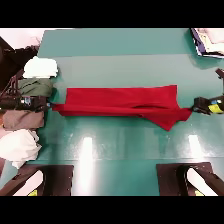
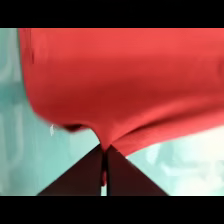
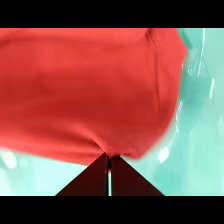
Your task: Fold the shirts.
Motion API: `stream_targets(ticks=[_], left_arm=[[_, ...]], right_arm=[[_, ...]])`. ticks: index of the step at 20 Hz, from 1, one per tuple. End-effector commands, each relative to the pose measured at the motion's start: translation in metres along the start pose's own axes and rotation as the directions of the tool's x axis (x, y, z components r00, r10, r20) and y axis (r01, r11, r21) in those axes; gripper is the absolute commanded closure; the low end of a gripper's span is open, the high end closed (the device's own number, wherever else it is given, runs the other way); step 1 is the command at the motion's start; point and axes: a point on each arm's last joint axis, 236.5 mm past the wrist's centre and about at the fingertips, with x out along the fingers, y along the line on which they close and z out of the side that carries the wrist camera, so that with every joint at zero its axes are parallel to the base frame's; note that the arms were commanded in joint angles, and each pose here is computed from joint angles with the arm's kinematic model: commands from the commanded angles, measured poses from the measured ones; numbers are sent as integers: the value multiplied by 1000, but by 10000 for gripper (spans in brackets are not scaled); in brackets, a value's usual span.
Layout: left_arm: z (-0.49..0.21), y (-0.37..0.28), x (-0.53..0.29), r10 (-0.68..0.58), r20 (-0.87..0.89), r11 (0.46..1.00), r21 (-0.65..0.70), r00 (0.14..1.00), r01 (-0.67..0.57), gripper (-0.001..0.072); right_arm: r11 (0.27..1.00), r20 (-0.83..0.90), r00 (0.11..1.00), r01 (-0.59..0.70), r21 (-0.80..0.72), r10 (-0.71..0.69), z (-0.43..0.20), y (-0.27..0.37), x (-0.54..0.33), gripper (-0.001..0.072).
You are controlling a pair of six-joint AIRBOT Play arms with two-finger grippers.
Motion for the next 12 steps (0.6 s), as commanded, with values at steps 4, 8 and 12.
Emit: stream_targets(ticks=[4, 8, 12], left_arm=[[46, 17, 40, -55, -8, 992, -110, 998, 54, 686], [58, 37, 72, -69, -67, 985, -165, 995, 57, 686], [79, 45, 85, -78, -53, 982, -179, 996, 67, 684]], right_arm=[[999, 7, 1000, -2, -45, 3, 68, 9, 38, 700], [998, -25, 1000, -10, -66, 9, 96, 15, 66, 700], [997, -6, 1000, -15, -78, 15, 126, 24, 90, 697]])
